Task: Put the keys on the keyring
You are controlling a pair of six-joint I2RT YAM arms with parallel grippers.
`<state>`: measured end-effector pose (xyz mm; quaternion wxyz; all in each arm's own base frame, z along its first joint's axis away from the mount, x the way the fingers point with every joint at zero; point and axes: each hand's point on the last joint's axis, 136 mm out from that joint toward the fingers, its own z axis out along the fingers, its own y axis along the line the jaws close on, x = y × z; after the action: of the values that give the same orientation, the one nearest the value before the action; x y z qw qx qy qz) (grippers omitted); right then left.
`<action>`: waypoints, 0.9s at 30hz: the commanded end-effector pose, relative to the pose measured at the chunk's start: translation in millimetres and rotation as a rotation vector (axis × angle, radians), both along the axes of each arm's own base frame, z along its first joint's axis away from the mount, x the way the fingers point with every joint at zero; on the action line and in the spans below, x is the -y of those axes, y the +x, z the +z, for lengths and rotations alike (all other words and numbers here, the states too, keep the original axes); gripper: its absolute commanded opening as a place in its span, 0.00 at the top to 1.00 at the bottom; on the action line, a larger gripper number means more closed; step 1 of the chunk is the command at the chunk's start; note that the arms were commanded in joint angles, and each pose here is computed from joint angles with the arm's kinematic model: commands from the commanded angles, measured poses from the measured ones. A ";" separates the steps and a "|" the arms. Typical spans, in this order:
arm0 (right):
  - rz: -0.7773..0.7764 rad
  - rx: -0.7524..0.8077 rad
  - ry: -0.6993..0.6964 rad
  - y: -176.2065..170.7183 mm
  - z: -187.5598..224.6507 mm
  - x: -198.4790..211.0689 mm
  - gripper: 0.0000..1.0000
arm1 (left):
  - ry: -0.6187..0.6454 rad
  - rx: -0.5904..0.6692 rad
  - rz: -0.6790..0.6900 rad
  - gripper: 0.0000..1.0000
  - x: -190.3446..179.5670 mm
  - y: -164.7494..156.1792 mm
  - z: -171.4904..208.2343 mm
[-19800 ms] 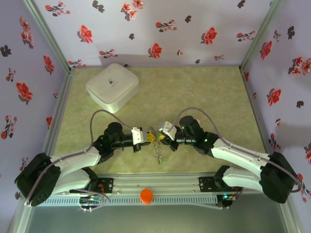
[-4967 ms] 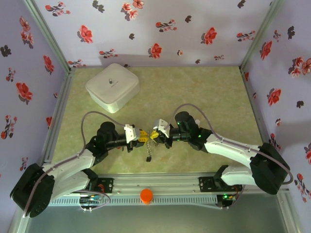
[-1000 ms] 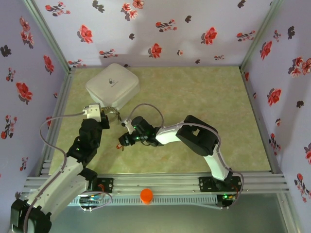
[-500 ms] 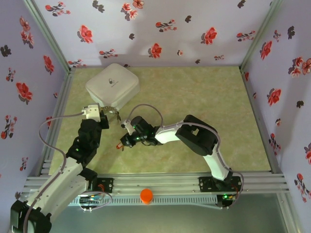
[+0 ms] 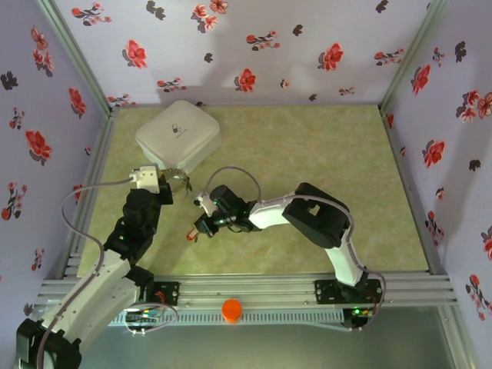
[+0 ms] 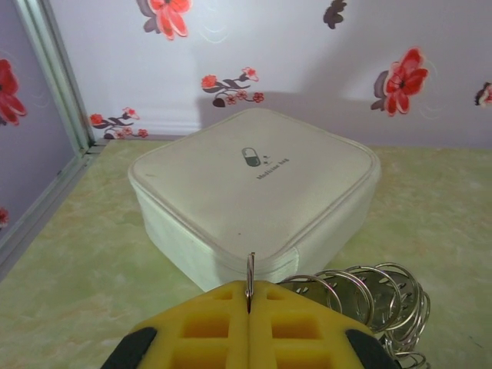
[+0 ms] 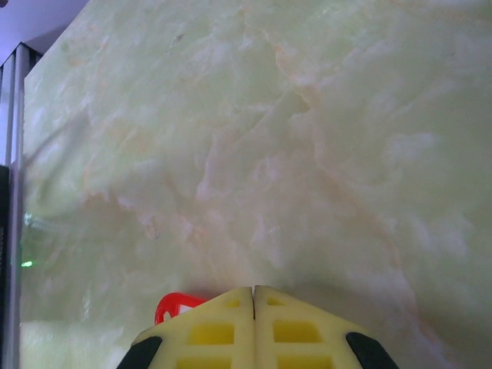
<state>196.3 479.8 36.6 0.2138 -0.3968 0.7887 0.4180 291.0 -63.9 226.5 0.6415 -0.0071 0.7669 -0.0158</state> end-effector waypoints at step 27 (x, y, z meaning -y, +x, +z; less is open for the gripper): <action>-0.072 0.510 -0.042 -8.1 135.0 173.1 1.00 | 0.153 0.203 -0.923 1.00 139.1 -53.8 31.4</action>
<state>186.0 326.1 178.3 0.4096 -0.4443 0.7246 0.3314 253.4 -183.9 226.9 0.6128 0.3191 0.6908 -0.2133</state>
